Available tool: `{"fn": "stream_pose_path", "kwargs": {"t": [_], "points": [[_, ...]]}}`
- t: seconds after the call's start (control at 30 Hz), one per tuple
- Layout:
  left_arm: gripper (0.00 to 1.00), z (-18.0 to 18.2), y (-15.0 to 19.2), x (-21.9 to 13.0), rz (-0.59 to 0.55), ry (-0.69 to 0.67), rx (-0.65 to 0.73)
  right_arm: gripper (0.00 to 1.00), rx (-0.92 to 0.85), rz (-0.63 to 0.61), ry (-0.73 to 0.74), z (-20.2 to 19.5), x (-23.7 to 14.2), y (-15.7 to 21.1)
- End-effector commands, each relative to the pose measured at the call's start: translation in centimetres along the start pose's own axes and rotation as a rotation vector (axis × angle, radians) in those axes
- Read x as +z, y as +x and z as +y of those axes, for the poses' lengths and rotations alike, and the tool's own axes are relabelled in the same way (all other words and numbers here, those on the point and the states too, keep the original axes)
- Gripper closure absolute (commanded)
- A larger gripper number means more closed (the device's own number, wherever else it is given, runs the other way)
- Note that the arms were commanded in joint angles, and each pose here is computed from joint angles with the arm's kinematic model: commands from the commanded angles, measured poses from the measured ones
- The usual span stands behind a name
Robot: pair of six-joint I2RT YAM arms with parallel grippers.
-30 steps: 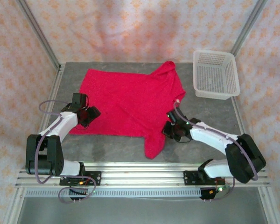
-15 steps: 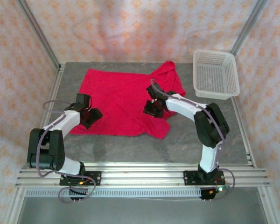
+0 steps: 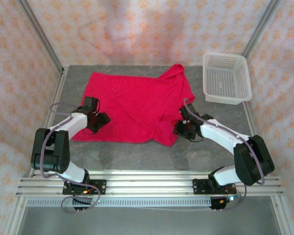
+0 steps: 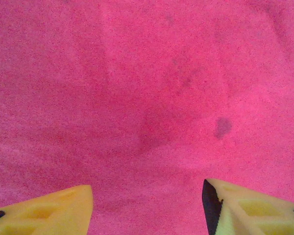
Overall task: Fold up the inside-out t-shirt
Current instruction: Smooth out the T-shirt at the center of the table.
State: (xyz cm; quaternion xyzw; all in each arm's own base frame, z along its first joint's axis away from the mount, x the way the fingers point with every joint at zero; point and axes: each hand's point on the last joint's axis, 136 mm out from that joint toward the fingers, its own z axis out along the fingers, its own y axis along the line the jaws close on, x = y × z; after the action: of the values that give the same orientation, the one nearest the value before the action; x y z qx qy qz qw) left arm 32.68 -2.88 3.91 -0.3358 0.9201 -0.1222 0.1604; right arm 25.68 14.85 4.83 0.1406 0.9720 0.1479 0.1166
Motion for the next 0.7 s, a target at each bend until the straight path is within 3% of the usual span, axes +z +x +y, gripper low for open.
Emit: {"fn": "stream_pose_path", "kwargs": {"t": [0.0, 0.17, 0.33, 0.4, 0.53, 0.6, 0.67], "points": [[0.38, -0.5, -0.7, -0.1, -0.020, -0.006, 0.005, 0.58, 0.005, -0.044, -0.061, 1.2, 0.6, -1.3], [0.38, -0.3, -0.5, -0.3, -0.018, -0.014, 0.013, 0.51, 0.023, -0.019, -0.115, 2.4, 1.8, -1.4], [0.38, -0.2, -0.5, -0.3, -0.018, -0.016, 0.017, 0.52, 0.037, -0.021, -0.128, 2.8, 3.2, -1.9], [0.38, -0.2, -0.5, -0.3, -0.017, -0.017, 0.018, 0.60, 0.031, -0.018, -0.120, 2.8, 3.6, -2.1], [0.38, -0.1, -0.8, -0.2, -0.028, -0.031, 0.020, 0.94, 0.013, -0.004, -0.101, 2.8, 3.0, -2.0], [0.38, 0.6, -1.1, 0.0, -0.039, -0.071, 0.017, 1.00, -0.004, 0.001, -0.061, 2.0, 1.4, -1.5], [0.38, 1.2, -1.5, 0.2, -0.042, -0.100, 0.001, 1.00, -0.019, 0.002, 0.023, 0.1, -1.0, -0.6]]}}
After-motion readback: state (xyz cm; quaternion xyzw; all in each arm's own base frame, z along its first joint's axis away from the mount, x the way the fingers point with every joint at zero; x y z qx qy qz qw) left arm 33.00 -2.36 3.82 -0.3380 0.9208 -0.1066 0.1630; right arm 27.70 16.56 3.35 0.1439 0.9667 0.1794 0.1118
